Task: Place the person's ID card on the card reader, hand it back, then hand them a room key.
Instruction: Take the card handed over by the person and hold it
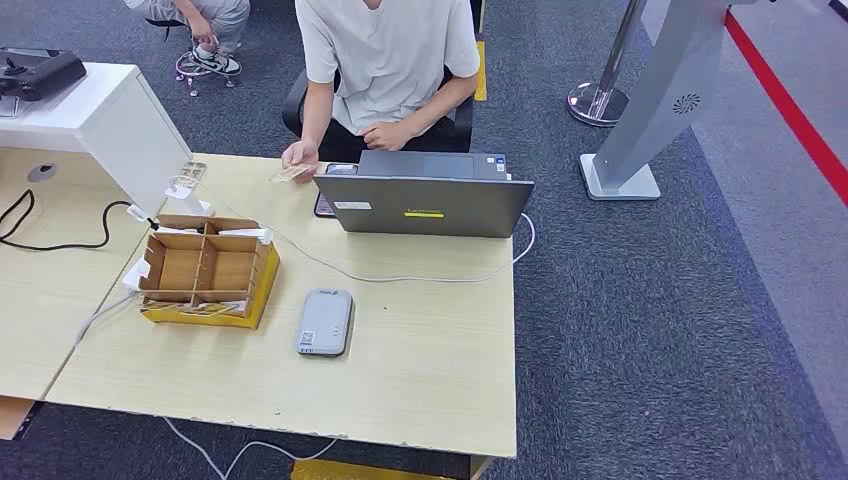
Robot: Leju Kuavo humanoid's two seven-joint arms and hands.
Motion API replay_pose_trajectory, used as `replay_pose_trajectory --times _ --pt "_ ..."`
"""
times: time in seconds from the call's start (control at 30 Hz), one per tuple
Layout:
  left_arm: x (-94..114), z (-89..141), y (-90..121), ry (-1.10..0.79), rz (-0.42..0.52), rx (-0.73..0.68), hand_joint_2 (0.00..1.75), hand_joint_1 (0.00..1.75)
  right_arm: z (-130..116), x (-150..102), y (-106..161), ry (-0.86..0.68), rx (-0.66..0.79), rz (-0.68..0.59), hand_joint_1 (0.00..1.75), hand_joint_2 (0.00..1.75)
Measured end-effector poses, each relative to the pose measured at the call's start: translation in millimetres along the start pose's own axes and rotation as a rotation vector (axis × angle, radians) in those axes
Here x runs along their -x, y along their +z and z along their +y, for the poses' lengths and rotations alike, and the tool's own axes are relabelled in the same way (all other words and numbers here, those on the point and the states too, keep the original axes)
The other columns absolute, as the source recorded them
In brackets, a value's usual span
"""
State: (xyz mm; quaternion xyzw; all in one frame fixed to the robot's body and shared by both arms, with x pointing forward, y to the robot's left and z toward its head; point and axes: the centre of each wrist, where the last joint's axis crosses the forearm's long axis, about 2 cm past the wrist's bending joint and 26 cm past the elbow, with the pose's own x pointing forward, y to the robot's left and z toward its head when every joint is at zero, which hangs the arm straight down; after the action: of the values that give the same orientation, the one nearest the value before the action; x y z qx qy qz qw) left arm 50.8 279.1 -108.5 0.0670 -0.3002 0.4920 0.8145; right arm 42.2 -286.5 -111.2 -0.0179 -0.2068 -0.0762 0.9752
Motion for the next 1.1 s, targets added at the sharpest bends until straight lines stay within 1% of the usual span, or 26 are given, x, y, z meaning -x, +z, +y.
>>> replay_pose_trajectory --times 0.07,0.4,0.5,0.67,0.83,0.97,1.1 --pt "-0.8 -2.3 -0.4 0.019 -0.018 0.0 1.75 0.0 0.8 -0.2 0.0 -0.002 0.001 -0.001 0.0 0.0" --pt "-9.5 -16.6 -3.3 0.2 -0.196 -0.024 1.75 0.0 8.9 -2.2 -0.5 -0.024 0.004 -0.015 0.0 0.0" --pt "-19.0 -19.1 -6.4 0.257 -0.266 -0.016 1.75 0.0 9.4 -2.5 -0.6 -0.028 0.006 -0.018 0.0 0.0" --pt "-54.1 -25.1 -15.3 0.359 -0.427 0.03 1.75 0.0 8.7 -2.3 -0.6 -0.034 0.009 -0.021 0.0 0.0" --pt "-99.3 -26.5 -19.0 0.438 -0.613 0.086 1.75 0.0 8.3 -2.0 -0.5 -0.036 0.009 -0.019 0.0 0.0" --pt "-146.6 -22.1 -19.9 0.49 -0.803 0.135 1.75 0.0 8.6 -1.6 -0.4 -0.026 0.003 -0.012 0.0 0.0" --pt "-198.7 -10.6 -16.1 0.528 -1.015 0.187 1.75 0.0 8.5 -2.2 -0.7 -0.015 -0.003 -0.003 0.0 0.0"
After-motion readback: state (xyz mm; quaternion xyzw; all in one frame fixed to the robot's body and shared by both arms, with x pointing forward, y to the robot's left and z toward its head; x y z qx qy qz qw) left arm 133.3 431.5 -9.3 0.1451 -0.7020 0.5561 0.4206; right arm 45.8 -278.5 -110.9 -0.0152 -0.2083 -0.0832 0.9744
